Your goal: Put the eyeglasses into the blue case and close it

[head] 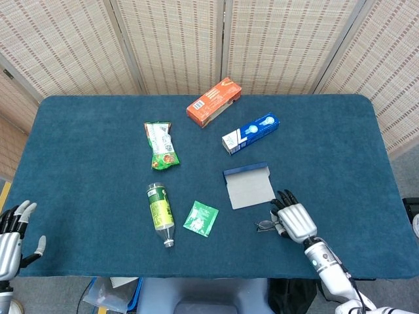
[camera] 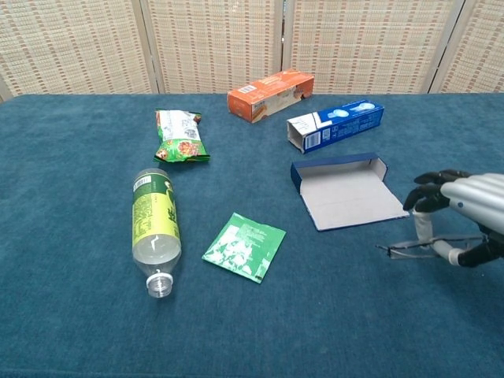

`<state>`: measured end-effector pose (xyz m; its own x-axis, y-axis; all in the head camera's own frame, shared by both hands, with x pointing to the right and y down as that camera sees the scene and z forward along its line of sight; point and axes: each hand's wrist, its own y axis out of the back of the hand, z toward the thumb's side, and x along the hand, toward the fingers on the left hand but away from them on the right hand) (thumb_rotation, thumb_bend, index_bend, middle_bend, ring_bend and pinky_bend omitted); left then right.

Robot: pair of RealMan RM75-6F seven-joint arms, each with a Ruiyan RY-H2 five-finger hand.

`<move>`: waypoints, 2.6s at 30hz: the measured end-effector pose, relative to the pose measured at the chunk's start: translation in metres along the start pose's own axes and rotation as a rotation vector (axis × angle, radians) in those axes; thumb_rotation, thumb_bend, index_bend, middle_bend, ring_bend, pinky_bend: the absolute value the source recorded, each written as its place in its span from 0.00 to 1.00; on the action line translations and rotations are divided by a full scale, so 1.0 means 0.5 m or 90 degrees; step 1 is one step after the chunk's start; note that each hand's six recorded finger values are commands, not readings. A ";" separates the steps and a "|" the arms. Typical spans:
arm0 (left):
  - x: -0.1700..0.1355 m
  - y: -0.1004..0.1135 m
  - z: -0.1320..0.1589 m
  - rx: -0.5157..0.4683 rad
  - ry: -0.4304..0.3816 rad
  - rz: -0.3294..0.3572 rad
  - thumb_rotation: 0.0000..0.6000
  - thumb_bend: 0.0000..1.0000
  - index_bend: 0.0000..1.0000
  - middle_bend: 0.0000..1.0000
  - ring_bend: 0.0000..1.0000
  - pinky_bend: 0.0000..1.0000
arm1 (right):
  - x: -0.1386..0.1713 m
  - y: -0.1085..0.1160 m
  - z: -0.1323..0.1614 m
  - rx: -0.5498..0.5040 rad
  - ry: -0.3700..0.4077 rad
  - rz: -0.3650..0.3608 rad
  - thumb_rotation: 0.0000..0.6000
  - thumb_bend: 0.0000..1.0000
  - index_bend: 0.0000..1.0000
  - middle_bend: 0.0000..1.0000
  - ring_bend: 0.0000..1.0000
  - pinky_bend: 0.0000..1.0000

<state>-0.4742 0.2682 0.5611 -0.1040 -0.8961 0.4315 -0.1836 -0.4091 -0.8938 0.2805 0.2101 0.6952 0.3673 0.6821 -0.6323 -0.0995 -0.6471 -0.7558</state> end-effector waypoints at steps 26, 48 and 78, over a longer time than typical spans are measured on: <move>-0.012 -0.001 -0.011 0.001 0.011 -0.001 1.00 0.42 0.08 0.00 0.00 0.00 | -0.243 0.084 0.061 0.050 0.013 -0.029 1.00 0.48 0.46 0.20 0.05 0.00; -0.008 -0.006 -0.007 -0.001 0.007 -0.006 1.00 0.42 0.08 0.00 0.00 0.00 | -0.309 0.054 0.054 0.075 -0.046 -0.029 1.00 0.29 0.00 0.00 0.00 0.00; -0.017 -0.004 -0.029 0.004 0.028 -0.004 1.00 0.42 0.08 0.00 0.00 0.00 | -0.402 0.089 0.066 0.073 -0.097 -0.018 1.00 0.17 0.00 0.00 0.00 0.00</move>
<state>-0.4871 0.2791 0.5610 -0.1454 -0.8855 0.4413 -0.1789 -0.4151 -0.8920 0.1719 0.0556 0.7830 0.2282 0.7487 -0.6224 -0.1988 -0.5900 -0.7826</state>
